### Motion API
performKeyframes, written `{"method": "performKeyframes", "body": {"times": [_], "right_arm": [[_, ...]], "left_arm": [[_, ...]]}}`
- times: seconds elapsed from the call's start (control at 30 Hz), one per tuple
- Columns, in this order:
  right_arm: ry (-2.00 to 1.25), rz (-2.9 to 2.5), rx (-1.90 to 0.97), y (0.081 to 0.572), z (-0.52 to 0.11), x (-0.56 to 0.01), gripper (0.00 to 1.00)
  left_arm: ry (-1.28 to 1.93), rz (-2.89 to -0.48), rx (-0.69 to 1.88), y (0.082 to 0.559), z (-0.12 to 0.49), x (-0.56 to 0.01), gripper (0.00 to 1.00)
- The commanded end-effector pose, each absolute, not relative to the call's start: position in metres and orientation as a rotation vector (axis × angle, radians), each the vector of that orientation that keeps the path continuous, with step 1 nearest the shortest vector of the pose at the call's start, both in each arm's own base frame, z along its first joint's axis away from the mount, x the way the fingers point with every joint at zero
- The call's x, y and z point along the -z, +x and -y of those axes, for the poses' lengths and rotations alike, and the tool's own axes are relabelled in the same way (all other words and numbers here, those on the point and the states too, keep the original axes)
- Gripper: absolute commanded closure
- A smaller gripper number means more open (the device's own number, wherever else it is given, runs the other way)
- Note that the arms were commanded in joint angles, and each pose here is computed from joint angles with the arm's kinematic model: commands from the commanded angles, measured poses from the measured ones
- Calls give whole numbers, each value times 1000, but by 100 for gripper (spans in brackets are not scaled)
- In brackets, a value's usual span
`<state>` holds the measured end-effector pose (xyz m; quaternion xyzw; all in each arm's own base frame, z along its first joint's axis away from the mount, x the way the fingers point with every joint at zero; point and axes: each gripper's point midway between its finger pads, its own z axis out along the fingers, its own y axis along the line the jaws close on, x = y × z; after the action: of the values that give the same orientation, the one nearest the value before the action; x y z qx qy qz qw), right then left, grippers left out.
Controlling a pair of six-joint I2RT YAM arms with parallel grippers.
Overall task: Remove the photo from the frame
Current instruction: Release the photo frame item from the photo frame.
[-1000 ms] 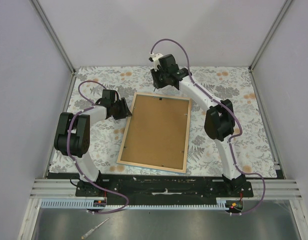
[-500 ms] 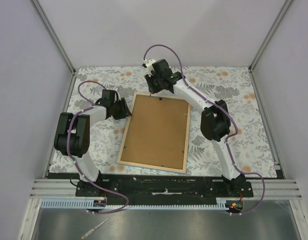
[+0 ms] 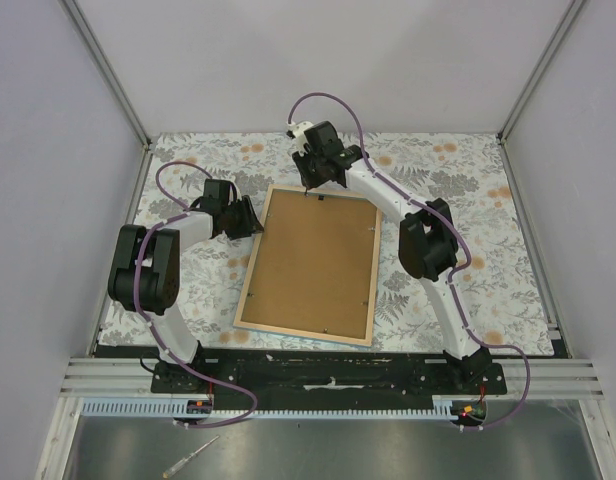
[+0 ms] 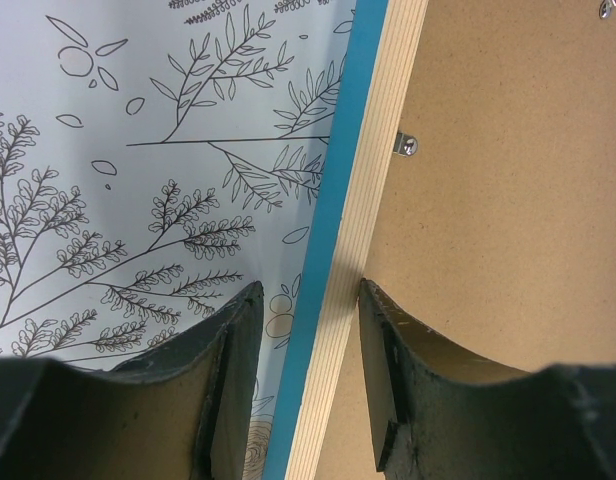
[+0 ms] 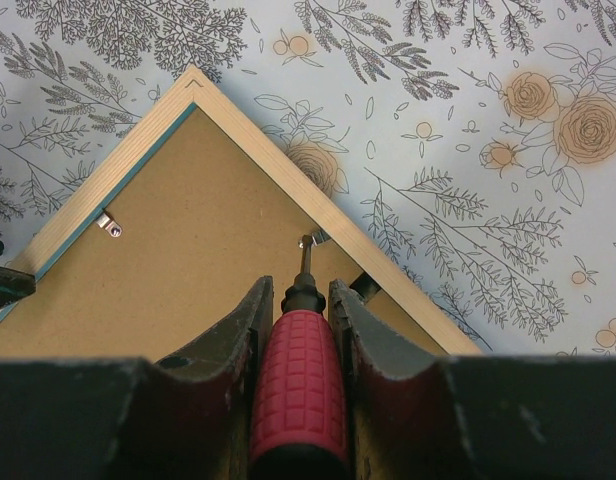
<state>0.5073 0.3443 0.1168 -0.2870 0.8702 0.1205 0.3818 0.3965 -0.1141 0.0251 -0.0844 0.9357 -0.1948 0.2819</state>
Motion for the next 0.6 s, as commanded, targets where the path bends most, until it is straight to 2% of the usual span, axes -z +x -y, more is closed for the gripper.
{"method": "performKeyframes", "body": {"times": [0.0,0.57], "right_arm": [[-714,-2158,-303,519,-349,-139,100],[-772,-2186,-251,513,-339,-127,100]], "left_arm": [[-293,-2566,471,382,104,-9,50],[-301,-2563,467,382,101,-11,50]]}}
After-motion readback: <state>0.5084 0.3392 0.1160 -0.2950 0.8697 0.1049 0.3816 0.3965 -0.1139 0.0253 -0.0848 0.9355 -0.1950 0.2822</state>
